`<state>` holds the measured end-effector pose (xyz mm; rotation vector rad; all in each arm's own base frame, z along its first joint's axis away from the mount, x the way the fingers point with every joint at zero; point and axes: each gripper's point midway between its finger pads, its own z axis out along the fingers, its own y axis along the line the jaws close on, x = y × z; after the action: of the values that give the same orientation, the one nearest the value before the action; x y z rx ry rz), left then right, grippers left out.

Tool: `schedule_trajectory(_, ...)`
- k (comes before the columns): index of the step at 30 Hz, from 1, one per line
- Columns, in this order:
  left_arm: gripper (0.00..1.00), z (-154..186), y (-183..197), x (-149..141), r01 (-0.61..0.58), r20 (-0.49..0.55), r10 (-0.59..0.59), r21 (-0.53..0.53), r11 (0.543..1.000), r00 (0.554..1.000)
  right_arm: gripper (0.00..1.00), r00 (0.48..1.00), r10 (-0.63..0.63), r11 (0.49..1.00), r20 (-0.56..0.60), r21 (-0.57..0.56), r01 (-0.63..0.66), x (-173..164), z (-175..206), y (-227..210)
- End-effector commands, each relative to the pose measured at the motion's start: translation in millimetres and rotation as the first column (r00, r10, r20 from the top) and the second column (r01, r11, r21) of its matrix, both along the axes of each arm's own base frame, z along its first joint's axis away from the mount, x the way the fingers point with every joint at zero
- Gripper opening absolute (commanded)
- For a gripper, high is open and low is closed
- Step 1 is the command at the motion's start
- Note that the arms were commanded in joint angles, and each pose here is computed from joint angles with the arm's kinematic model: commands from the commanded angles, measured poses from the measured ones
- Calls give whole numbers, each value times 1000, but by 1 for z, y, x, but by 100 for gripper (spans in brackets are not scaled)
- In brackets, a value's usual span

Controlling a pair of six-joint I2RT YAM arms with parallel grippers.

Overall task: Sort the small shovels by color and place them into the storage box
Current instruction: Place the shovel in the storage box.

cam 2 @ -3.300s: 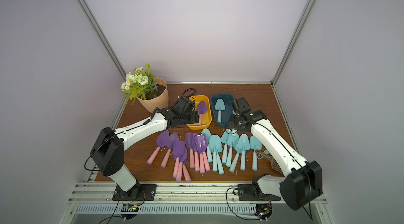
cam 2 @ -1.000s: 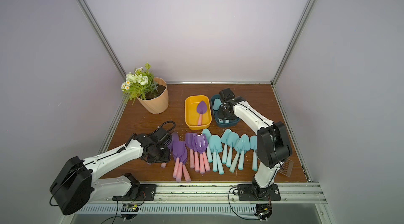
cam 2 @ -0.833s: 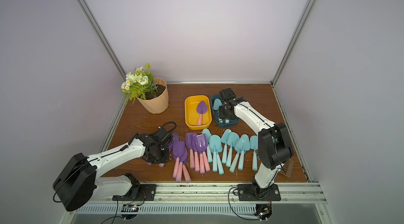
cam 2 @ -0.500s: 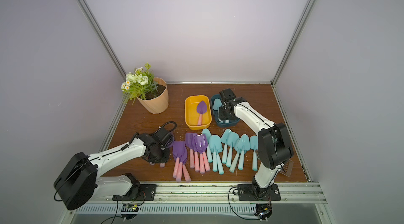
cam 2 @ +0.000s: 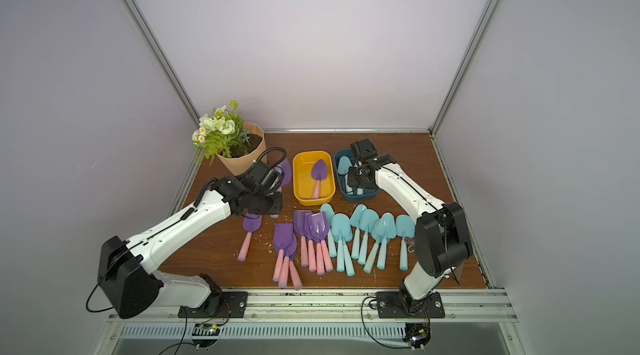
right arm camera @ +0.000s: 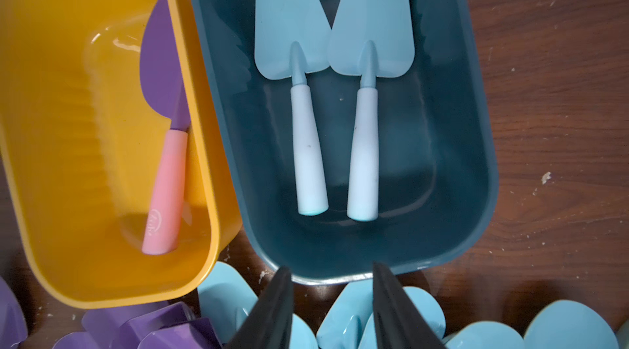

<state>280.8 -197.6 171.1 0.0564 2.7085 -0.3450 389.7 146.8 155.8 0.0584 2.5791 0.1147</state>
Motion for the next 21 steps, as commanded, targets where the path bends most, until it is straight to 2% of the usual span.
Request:
schedule_trajectory(1, 1, 11, -13, 32, 9, 37, -10, 31, 999, 999, 43, 999, -21, 1000, 24, -7, 21, -7, 12, -7)
schedule_trajectory(9, 1, -26, -74, 107, 86, 7, -86, 24, 996, 996, 43, 999, -19, 999, 33, -31, 20, -17, 16, -16)
schedule_trajectory(14, 1, -59, -73, 126, 50, -53, -49, 24, 998, 997, 43, 999, -18, 999, 42, -26, 19, -23, 21, -19)
schedule_trajectory(21, 1, -81, -79, 136, 39, -105, -40, -9, 999, 994, 43, 998, -23, 1000, 51, -18, 23, -32, 23, -23)
